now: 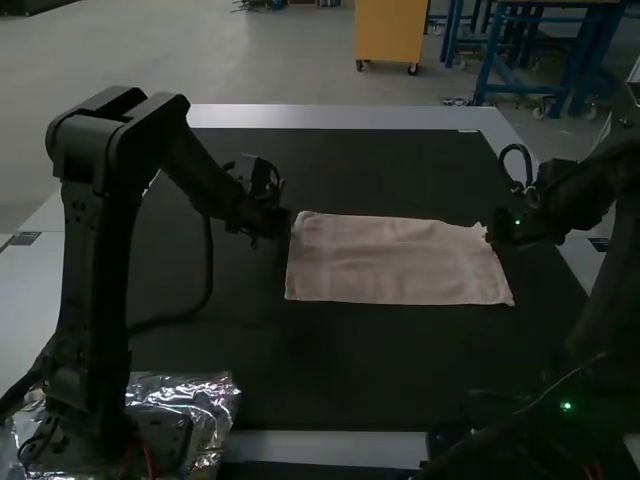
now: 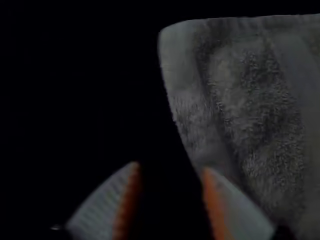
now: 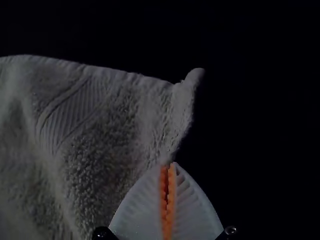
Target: Fold the towel.
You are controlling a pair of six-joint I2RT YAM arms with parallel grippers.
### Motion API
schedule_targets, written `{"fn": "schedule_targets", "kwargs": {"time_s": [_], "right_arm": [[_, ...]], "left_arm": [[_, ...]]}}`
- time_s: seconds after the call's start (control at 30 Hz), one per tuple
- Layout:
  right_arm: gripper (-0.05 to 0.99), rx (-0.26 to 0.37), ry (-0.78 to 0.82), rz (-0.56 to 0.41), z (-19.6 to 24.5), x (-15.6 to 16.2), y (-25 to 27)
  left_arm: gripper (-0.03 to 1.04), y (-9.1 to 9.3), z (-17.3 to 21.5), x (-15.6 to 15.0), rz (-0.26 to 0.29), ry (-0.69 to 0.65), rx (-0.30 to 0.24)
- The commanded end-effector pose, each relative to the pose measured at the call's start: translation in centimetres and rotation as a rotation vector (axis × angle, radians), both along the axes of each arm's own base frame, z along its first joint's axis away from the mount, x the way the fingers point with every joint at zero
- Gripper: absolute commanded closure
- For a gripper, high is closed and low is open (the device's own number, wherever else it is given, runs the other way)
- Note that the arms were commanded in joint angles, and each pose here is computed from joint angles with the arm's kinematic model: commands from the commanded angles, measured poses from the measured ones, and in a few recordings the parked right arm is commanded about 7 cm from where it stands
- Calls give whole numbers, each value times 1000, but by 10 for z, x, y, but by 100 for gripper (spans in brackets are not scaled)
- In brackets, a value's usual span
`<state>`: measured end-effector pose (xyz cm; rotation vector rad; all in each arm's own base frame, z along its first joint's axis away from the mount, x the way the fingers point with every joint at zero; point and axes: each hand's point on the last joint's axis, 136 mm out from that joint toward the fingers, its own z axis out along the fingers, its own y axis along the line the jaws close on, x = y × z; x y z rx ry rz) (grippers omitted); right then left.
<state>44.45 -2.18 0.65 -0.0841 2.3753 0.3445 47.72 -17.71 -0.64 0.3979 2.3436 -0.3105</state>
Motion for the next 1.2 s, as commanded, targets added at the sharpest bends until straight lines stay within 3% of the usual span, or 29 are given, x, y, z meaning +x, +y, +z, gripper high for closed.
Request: {"fn": "schedule_targets", "kwargs": {"time_s": [0.0, 0.07, 0.23, 0.4, 0.6, 0.7, 1.0, 1.17], "right_arm": [[96, 12, -34, 14, 15, 2, 7], [96, 13, -31, 16, 14, 0, 8], [96, 16, -23, 17, 12, -2, 9], [96, 14, -26, 18, 13, -2, 9], [96, 13, -24, 21, 11, -3, 9], [96, 14, -23, 19, 11, -3, 9], [96, 17, -16, 20, 8, -5, 10], [96, 17, -16, 20, 8, -5, 10]], "left_arm": [[12, -16, 31, 8, -25, -47, -24], [4, -16, 35, 11, -20, -55, -20], [4, -20, 46, 15, -15, -72, -12], [4, -2, 57, 24, 39, -95, 17], [4, 19, 88, 37, 87, -150, 1], [4, 14, 88, 36, 76, -154, 1], [4, -32, 66, 19, -11, -117, 3], [4, -33, 51, 18, -18, -99, 14]]}}
